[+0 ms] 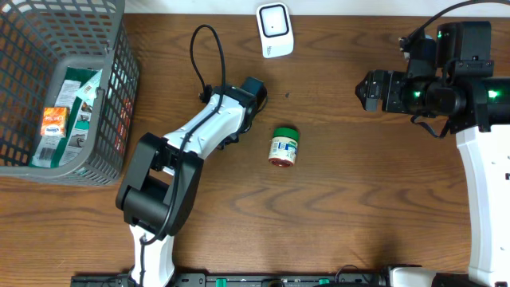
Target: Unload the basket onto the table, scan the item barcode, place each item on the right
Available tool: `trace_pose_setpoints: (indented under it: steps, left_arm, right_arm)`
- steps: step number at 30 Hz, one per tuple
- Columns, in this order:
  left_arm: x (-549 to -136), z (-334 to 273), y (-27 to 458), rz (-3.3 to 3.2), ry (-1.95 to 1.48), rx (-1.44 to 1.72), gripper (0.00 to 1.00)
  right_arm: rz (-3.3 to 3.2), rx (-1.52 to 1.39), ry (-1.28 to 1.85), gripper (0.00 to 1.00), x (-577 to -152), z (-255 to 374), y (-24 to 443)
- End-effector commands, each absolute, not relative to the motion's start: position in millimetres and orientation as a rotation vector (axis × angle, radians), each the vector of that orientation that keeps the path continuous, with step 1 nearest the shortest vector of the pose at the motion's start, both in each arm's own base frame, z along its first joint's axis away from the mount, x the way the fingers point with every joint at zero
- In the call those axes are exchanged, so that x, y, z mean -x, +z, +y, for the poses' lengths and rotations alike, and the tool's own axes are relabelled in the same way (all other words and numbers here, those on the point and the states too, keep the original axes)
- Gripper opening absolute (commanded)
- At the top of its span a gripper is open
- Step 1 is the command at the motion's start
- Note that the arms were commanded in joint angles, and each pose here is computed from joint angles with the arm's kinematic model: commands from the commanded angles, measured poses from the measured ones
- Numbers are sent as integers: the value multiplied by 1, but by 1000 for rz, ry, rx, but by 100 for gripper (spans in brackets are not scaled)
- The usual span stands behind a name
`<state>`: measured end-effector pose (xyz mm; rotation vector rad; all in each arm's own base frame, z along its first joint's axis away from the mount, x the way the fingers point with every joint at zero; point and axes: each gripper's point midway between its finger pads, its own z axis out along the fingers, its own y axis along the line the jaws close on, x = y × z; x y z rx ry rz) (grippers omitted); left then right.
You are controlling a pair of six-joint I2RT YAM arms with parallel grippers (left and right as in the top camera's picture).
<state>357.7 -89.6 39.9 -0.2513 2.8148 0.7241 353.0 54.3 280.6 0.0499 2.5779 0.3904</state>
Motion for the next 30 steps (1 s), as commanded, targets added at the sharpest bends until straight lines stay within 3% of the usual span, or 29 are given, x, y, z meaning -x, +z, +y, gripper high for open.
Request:
trace_pose_setpoints:
  steps: [1,10,15,19,24,30]
  left_arm:
    - [-359,-94,47,2821,664,273,32]
    - [-361,-95,52,2811,644,278,36]
    - [-365,-97,85,2745,555,307,37]
    - [-373,-95,141,2617,416,366,41]
    - [-385,-72,233,2359,200,470,56]
    - [-377,14,329,2006,91,740,56]
  right_arm:
    - [2563,-24,396,99,-355,56,286]
    - [2563,-24,396,99,-355,56,286]
    - [2563,-24,396,99,-355,56,286]
    - [2563,-24,396,99,-355,56,286]
    - [2563,-24,396,99,-355,56,286]
    - [2563,-24,396,99,-355,56,286]
